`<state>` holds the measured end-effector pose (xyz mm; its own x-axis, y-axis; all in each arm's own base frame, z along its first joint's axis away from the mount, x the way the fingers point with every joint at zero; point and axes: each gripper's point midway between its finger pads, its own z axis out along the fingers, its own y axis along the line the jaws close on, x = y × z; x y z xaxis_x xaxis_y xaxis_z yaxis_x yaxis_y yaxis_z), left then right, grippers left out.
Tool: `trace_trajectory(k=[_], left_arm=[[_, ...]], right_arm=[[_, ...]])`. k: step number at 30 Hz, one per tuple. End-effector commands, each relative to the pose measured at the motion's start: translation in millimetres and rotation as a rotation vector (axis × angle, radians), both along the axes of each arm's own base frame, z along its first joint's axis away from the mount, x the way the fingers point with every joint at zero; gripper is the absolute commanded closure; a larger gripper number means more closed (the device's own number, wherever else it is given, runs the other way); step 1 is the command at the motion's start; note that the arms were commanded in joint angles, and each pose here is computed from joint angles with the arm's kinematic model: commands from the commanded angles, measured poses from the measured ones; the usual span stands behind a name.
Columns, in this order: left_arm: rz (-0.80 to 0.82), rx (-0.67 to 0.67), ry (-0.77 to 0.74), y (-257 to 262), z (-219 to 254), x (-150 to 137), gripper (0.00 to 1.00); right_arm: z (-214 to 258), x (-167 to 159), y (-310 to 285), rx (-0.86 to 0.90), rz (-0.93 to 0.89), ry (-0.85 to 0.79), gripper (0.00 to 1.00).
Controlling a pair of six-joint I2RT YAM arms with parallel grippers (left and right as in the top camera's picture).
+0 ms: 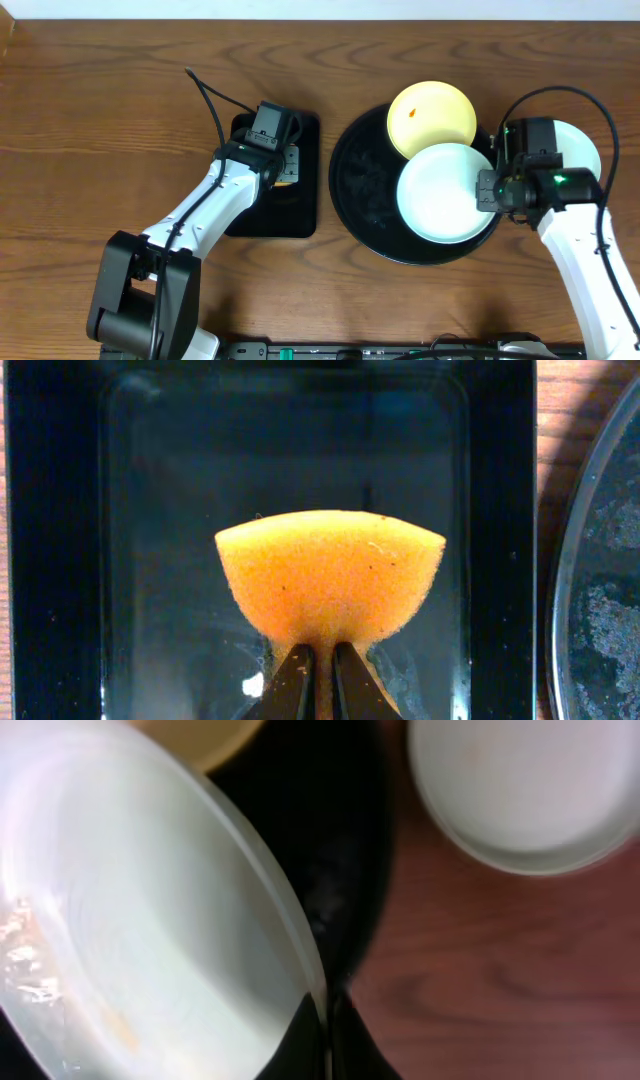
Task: Clean dirty plates on tray and stack at the side
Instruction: 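Carry the green plate right with the right gripper and stack it on the other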
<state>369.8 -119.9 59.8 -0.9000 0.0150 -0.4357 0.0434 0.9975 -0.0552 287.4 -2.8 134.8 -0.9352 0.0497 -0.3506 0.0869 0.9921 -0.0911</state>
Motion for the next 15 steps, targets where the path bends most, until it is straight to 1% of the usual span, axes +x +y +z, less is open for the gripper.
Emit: trace_trajectory(k=[1, 8, 12, 15], left_arm=[[-0.006, 0.015, 0.007, 3, -3, -3, 0.93], [-0.006, 0.015, 0.007, 3, -3, -3, 0.93], [-0.005, 0.015, 0.008, 3, -3, -3, 0.93], [-0.005, 0.015, 0.008, 3, -3, -3, 0.92]], right_arm=[[24, -1, -20, -0.131, -0.013, -0.004, 0.99], [37, -17, -50, -0.308, -0.065, 0.052, 0.99], [47, -15, -66, -0.406, -0.141, 0.018, 0.99], [52, -8, -62, -0.428, -0.139, -0.023, 0.99]])
